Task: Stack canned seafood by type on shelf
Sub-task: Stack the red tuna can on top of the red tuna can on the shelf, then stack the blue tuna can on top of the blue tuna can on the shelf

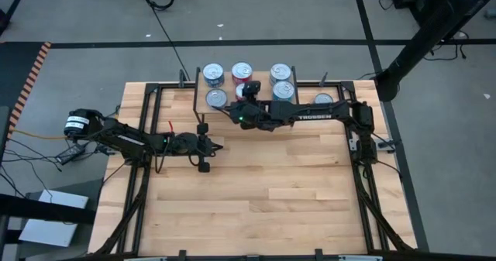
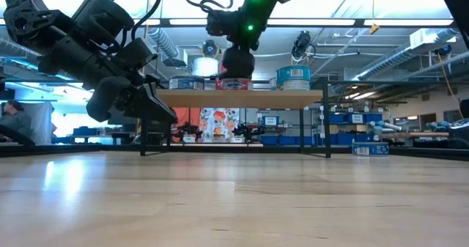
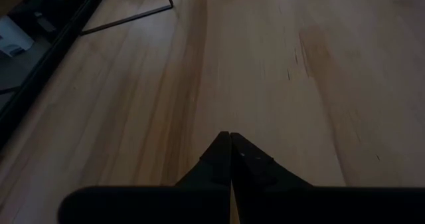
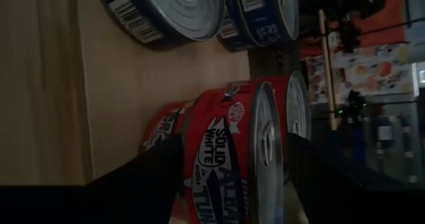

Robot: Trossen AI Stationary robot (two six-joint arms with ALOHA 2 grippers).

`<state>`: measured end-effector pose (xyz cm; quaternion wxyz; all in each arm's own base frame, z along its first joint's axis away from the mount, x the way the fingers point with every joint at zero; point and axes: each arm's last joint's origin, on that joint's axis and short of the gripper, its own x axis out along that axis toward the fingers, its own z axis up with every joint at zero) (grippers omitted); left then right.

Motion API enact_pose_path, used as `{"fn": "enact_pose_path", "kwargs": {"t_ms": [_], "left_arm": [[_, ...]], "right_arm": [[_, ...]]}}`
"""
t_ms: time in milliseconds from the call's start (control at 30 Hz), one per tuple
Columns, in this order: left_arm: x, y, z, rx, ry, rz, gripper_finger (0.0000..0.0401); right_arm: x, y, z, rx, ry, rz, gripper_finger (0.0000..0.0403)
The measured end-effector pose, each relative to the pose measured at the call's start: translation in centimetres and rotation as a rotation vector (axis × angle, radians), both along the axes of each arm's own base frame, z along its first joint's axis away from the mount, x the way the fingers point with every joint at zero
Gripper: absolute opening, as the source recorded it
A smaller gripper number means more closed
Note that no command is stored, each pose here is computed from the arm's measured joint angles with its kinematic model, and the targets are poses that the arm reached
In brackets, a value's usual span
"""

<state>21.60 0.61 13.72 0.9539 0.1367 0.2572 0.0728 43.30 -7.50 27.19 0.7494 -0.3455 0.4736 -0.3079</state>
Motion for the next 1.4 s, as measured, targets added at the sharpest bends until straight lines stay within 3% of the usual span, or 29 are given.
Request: {"fn": "enact_pose_path", "kwargs": {"t_ms": [333,700,1033,1400], "left_arm": [[0.0,0.0,-0.1,0.0,0.008,0.0,0.0005],[0.0,0.0,-0.1,0.0,0.008,-0.001,0.0005],[0.0,0.0,-0.1,0.0,0.008,-0.001,0.0006],[0.0,0.0,0.0,-0.009,0.003,0.023,0.0006]], "right_arm": [[-1.0,-1.1,0.9,0.109,-0.099,-0.055,0.0268],[-2.3,-2.7,2.0,0.32,-0.236,-0.106,0.0267],[-2.5,-2.9,2.5,0.328,-0.267,-0.114,0.0235],[-5.2,1.0,7.7,0.346,-0.387,-0.039,0.0221]]}}
